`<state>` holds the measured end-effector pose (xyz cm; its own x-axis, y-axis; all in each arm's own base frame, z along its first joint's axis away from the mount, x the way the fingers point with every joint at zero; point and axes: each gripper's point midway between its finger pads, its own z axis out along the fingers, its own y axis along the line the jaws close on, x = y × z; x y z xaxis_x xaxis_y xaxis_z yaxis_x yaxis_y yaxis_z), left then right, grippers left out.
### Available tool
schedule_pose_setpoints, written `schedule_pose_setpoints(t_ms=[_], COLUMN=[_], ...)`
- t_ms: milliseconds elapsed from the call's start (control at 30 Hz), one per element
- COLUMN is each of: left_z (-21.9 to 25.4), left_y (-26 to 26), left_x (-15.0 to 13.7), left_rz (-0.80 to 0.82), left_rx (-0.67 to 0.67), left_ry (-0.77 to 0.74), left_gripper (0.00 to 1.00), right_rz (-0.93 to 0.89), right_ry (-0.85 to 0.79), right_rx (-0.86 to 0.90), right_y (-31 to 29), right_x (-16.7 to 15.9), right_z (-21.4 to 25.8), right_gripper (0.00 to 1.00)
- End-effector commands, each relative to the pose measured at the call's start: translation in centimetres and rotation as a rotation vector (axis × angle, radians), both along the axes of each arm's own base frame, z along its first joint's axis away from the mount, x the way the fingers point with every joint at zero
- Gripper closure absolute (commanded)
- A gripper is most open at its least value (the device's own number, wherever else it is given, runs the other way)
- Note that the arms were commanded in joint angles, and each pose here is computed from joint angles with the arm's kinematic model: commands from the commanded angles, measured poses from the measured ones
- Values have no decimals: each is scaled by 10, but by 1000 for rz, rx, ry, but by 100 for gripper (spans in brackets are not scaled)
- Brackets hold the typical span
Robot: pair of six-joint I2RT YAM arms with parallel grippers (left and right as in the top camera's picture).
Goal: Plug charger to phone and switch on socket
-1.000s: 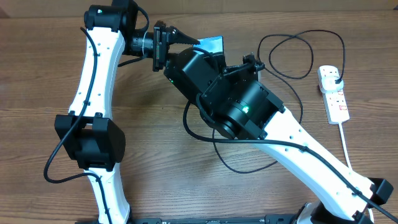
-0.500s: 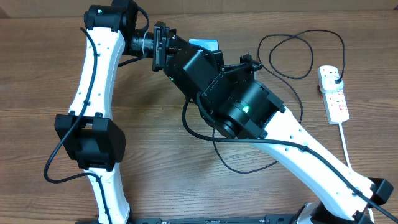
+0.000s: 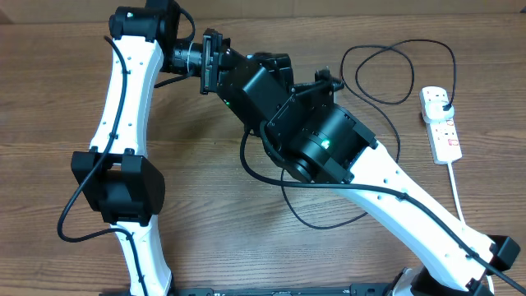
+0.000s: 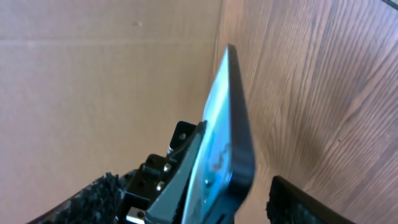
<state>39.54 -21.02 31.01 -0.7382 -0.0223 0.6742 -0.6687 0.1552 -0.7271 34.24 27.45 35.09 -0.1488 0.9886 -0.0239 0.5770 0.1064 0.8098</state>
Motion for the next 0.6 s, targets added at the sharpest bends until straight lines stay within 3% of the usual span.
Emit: schedule_pose_setpoints(t_ms=[0,67,167,333,433,567], left_z=[6,-12,-37,-88,-89,-67], left_y=[0,4,16,57,59,57], left_x=[2,17,28,32,29,29], left_rz=[4,5,-44,-159,-198,-193], left_rx=[73,182,344,720,728,705], left_ry=[-159,-352,-595,-694,-737,-850], left_gripper=[96,96,96,96,96,96], right_rz=[89,191,406,674,671,778], right_ry=[-97,-125,-73,195,371,486], right_rx=[-176,-339,-546,-689,-708,-751], right_y=[-20,-34,-52,-110,-137,-130], right_x=[-3,-1,4,9,9,10], right_z=[30,39,27,-34,-75,-132], right_gripper=[10,0,0,0,0,0])
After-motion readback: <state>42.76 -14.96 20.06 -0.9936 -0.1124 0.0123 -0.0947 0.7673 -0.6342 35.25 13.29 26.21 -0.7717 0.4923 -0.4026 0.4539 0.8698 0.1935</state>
